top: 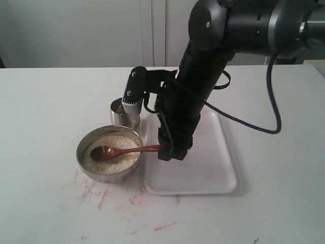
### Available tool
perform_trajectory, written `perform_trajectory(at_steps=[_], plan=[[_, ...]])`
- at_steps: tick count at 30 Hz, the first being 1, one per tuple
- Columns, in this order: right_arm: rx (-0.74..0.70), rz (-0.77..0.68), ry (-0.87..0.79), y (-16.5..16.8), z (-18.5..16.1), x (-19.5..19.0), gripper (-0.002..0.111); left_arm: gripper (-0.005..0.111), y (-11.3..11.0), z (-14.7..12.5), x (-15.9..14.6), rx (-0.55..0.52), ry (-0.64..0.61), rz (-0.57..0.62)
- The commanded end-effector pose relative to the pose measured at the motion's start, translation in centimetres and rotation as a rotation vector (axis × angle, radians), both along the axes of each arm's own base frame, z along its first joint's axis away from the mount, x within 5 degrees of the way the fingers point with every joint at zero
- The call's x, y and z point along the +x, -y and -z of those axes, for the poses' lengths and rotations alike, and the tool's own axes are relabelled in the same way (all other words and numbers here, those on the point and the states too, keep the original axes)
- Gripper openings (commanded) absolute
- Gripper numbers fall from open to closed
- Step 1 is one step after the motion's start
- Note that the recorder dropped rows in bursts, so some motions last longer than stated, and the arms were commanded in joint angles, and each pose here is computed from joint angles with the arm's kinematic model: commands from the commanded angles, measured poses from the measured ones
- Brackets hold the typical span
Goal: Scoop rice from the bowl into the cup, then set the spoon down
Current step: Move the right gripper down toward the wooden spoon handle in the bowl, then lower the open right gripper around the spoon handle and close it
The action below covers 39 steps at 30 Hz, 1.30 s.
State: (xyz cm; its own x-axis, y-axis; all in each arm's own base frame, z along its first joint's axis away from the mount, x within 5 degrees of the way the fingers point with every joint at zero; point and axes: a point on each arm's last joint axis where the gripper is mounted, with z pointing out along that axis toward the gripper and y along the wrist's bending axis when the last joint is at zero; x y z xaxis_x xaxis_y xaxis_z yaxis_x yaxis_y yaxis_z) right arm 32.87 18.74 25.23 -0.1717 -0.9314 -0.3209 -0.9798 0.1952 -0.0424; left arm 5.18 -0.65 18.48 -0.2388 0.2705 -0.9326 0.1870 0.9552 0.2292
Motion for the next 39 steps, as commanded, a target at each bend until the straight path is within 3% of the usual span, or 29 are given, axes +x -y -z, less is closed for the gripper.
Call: perform_trajectory(at_steps=[1,15,22,39], plan=[[-0.064,0.000,0.044,-0.2,0.8,0.4,0.058,0.014,0.0,0.6,-0.1,0.001,-0.048,0.005],[-0.070,-0.048,0.024,-2.0,2.0,-0.1,0.055,0.014,0.0,0.6,-0.1,0.001,-0.048,0.005],[-0.140,-0.114,0.076,-3.2,2.8,-0.4,0.055,0.014,0.0,0.6,-0.1,0.001,-0.048,0.005],[-0.180,-0.041,0.126,-3.0,3.4,0.4,0.055,0.014,0.0,0.6,-0.1,0.001,-0.048,0.005]])
